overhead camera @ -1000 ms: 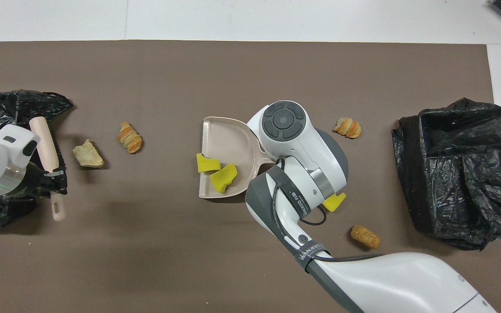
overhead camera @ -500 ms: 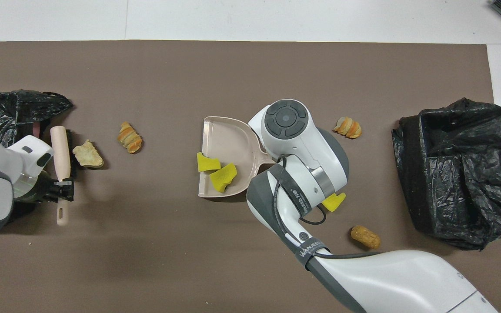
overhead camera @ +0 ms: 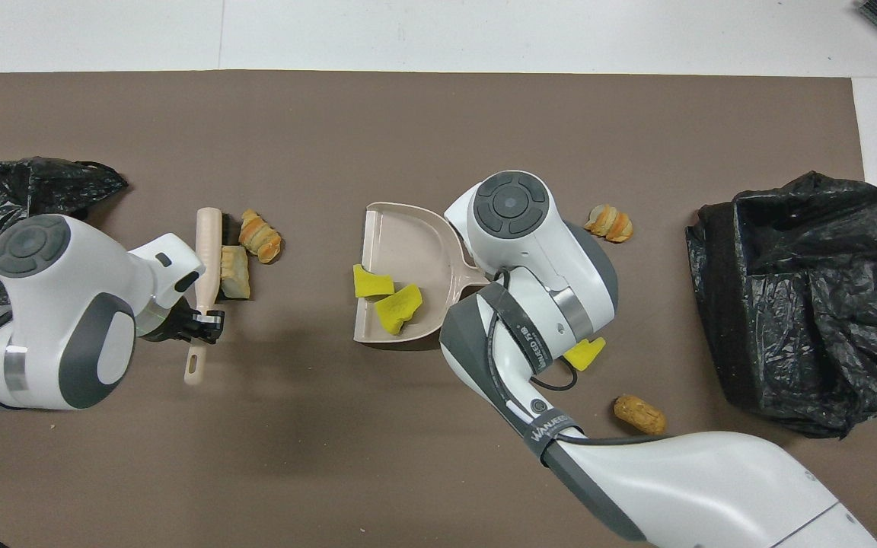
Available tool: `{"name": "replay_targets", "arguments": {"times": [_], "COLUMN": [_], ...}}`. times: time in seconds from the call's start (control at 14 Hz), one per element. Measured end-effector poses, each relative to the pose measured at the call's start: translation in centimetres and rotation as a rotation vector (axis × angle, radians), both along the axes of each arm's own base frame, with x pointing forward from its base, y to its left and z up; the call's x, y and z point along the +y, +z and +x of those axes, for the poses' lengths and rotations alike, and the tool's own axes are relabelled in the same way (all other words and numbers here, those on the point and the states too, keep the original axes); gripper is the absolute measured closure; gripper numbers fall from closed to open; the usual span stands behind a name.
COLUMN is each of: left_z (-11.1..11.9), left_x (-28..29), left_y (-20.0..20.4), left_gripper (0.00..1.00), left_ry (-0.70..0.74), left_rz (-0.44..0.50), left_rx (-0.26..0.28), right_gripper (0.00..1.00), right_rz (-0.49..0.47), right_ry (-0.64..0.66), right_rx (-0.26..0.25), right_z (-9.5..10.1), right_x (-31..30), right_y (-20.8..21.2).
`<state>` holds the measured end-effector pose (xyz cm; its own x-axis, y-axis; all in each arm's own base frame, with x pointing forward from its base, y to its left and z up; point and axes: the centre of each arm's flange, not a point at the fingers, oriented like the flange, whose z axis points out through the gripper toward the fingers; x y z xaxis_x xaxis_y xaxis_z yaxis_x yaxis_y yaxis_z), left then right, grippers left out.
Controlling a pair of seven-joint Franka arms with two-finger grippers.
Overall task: Sweep and dump trash in bin
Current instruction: 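Sweep the bread pieces into the dustpan with the left gripper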
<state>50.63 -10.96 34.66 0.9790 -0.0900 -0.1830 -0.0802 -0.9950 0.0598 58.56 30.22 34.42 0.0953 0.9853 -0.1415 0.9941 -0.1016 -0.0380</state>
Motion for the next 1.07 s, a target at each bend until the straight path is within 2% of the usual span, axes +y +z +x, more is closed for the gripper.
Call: {"name": "replay_targets", "arguments": {"times": [0.36, 0.79, 1.07], "left_z": [-2.9, -7.1, -6.4], "left_x": [-10.5, -19.7, -20.4], "left_y": [-0.1, 1.3, 3.1], "left_gripper": [0.74, 0.74, 0.74], "left_ry": [-0.106, -0.130, -0.082], "left_rz": [-0.106, -0.121, -0.157], "left_rx": [0.005, -0.003, 0.007], "right_gripper": [0.68, 0.68, 0.68], "right_rz": [-0.001, -0.001, 0.005], "right_ry": [0.000, 0.006, 0.068], "right_rx": [0.000, -0.001, 0.004], "right_z": [0.0, 0.0, 0.4], "right_x": [0.0, -0.1, -0.5], "right_y": [0.0, 0.1, 0.3]}}
